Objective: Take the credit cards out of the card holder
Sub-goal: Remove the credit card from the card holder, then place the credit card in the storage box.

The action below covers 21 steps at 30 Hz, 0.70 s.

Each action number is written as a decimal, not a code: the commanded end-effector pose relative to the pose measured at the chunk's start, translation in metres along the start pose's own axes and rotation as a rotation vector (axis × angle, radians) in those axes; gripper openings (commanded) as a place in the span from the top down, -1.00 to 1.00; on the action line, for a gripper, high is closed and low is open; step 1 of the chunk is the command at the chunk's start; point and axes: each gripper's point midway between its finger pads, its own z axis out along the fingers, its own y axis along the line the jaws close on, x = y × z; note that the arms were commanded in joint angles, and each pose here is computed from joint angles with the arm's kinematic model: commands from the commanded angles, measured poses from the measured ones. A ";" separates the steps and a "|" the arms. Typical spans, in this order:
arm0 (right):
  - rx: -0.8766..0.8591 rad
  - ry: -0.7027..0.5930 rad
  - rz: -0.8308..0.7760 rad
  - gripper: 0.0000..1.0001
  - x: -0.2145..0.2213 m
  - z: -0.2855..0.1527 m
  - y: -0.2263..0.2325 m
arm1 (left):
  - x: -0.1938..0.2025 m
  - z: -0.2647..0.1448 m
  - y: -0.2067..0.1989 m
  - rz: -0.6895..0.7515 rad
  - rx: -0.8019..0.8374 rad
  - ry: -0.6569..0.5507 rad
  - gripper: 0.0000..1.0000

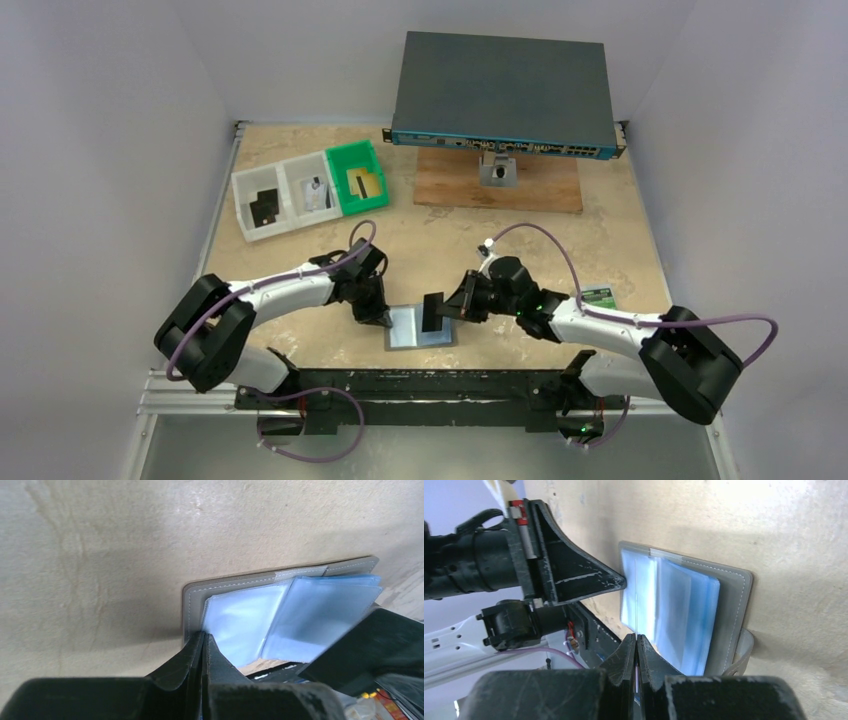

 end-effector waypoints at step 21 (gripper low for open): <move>-0.244 0.029 -0.021 1.00 -0.031 -0.015 0.075 | -0.008 -0.105 -0.076 0.240 0.363 -0.109 0.10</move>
